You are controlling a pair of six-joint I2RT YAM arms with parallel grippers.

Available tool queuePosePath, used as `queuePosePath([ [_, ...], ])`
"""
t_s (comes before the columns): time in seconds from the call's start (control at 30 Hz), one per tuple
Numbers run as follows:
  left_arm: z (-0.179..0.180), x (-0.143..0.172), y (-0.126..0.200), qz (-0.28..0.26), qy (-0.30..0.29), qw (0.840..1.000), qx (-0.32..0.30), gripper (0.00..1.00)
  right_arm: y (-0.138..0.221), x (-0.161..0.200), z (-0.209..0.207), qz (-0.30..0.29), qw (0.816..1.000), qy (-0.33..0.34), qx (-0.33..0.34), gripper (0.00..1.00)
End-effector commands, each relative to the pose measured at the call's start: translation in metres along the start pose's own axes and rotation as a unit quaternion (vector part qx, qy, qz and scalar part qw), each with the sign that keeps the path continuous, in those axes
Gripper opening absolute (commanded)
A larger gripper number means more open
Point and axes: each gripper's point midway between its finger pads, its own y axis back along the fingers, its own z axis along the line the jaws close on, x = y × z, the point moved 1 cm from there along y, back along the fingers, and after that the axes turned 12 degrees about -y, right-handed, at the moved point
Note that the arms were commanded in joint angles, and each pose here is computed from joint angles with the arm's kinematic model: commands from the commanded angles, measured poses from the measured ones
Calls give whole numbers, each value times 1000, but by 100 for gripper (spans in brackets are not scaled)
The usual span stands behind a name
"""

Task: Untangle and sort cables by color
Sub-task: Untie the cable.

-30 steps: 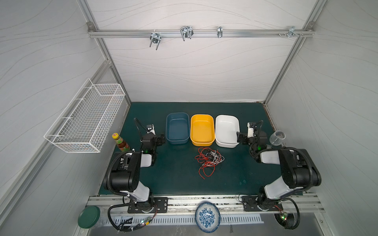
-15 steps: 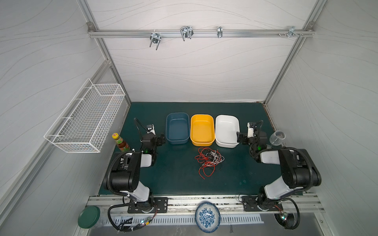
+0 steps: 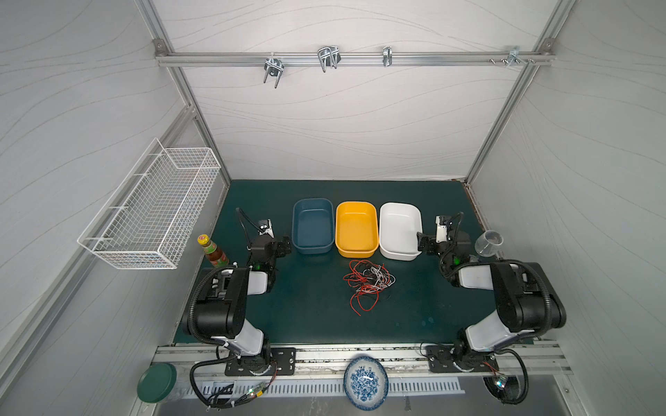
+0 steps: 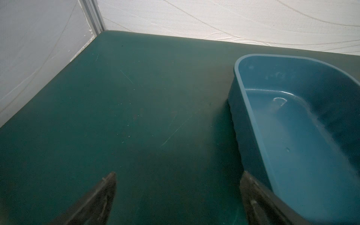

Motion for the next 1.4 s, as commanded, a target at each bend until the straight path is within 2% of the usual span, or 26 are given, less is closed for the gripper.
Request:
queuePosePath([
  [0.0, 1, -16, -3, -22, -4, 1000, 2, 100, -1, -3, 1, -5, 1000, 5, -4, 99],
  [0.13, 7, -23, 1, -22, 4, 1000, -11, 100, 19, -37, 7, -14, 999, 11, 28, 99],
  [0.2, 13, -32, 8, -17, 10, 1000, -23, 100, 34, -63, 18, -40, 999, -11, 15, 99],
  [0.3, 15, -49, 20, -14, 11, 1000, -17, 100, 56, -86, 41, -77, 997, 10, -1, 99],
  [0.37, 16, -65, 31, -20, 36, 999, -11, 100, 65, -98, 51, -76, 997, -18, -9, 99],
  [0.47, 20, -97, 53, -56, 105, 993, -1, 100, 75, -111, 71, -35, 993, -96, -53, 99],
  [0.5, 24, -109, 64, -76, 154, 985, -5, 100, 79, -115, 76, -25, 989, -128, -71, 99],
  [0.6, 35, -131, 93, -71, 271, 960, -10, 100, 92, -121, 84, -8, 963, -230, -140, 99],
  [0.67, 30, -137, 109, -41, 298, 954, 9, 100, 99, -123, 81, -7, 944, -291, -156, 99],
  [0.77, 34, -133, 128, -4, 345, 938, -3, 100, 106, -111, 66, 14, 910, -394, -131, 99],
  [0.83, 20, -142, 134, -6, 317, 947, 44, 100, 111, -114, 76, 20, 915, -369, -161, 99],
  [0.87, 16, -140, 136, 6, 322, 945, 48, 100, 113, -116, 83, 30, 921, -351, -166, 99],
  [0.93, 14, -136, 139, 23, 336, 940, 48, 100, 118, -114, 92, 40, 942, -305, -137, 99],
  [1.0, 4, -132, 142, 39, 343, 936, 74, 99, 126, -110, 98, 23, 964, -246, -102, 99],
  [1.1, -8, -126, 148, 63, 341, 933, 101, 100, 137, -102, 110, 15, 979, -189, -73, 99],
  [1.17, -15, -120, 153, 85, 325, 935, 111, 100, 143, -93, 115, 37, 984, -166, -60, 99],
  [1.37, -42, -101, 175, 139, 241, 950, 139, 100, 154, -54, 139, 122, 983, -115, -78, 99],
])
